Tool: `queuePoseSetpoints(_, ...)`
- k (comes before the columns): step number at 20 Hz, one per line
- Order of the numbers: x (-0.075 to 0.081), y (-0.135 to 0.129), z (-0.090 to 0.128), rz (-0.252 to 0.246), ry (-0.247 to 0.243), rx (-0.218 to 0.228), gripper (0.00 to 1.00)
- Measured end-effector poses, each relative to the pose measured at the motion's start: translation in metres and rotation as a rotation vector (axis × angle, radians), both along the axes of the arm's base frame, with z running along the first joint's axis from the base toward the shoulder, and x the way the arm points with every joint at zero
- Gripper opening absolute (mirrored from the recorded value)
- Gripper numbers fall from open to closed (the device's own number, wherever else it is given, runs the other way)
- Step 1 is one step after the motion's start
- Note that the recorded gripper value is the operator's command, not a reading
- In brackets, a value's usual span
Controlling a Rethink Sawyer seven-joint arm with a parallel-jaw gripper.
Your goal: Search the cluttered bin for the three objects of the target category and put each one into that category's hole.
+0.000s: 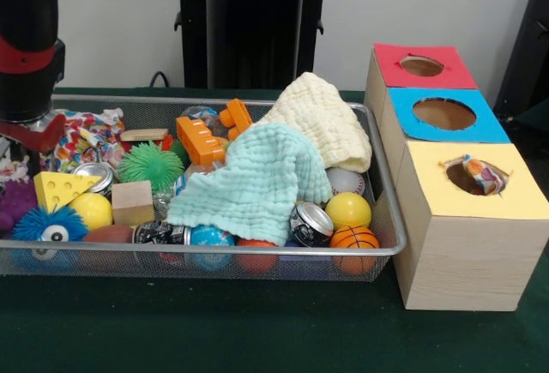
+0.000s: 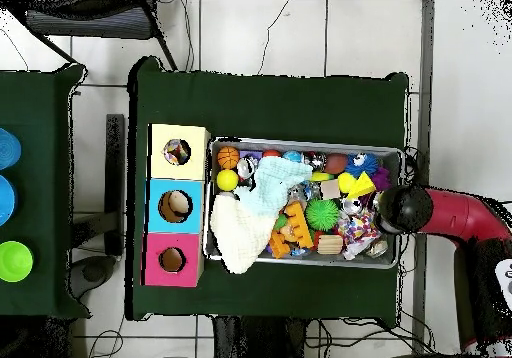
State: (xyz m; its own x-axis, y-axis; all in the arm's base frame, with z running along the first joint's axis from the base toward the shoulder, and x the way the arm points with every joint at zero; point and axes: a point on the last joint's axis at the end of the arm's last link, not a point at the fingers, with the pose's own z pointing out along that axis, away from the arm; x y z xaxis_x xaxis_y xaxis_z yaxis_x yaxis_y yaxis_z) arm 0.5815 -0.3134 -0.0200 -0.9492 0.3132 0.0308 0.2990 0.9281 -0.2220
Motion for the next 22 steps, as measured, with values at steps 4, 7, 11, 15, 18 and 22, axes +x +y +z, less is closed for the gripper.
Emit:
queuePoseSetpoints(4, 0.000, -0.002, 0.002, -0.003, -0.002, -0.001, 0.00)
queuePoseSetpoints(7, 0.001, -0.006, 0.008, -0.022, -0.011, 0.004, 0.00)
queuePoseSetpoints(11, 0.001, -0.009, 0.024, -0.076, -0.035, 0.038, 0.00)
queuePoseSetpoints(15, 0.004, -0.010, 0.046, -0.124, -0.065, 0.068, 0.00)
queuePoseSetpoints(18, 0.009, -0.009, 0.071, -0.140, -0.089, 0.068, 0.00)
queuePoseSetpoints(22, 0.021, -0.001, 0.104, -0.134, -0.123, 0.053, 0.00)
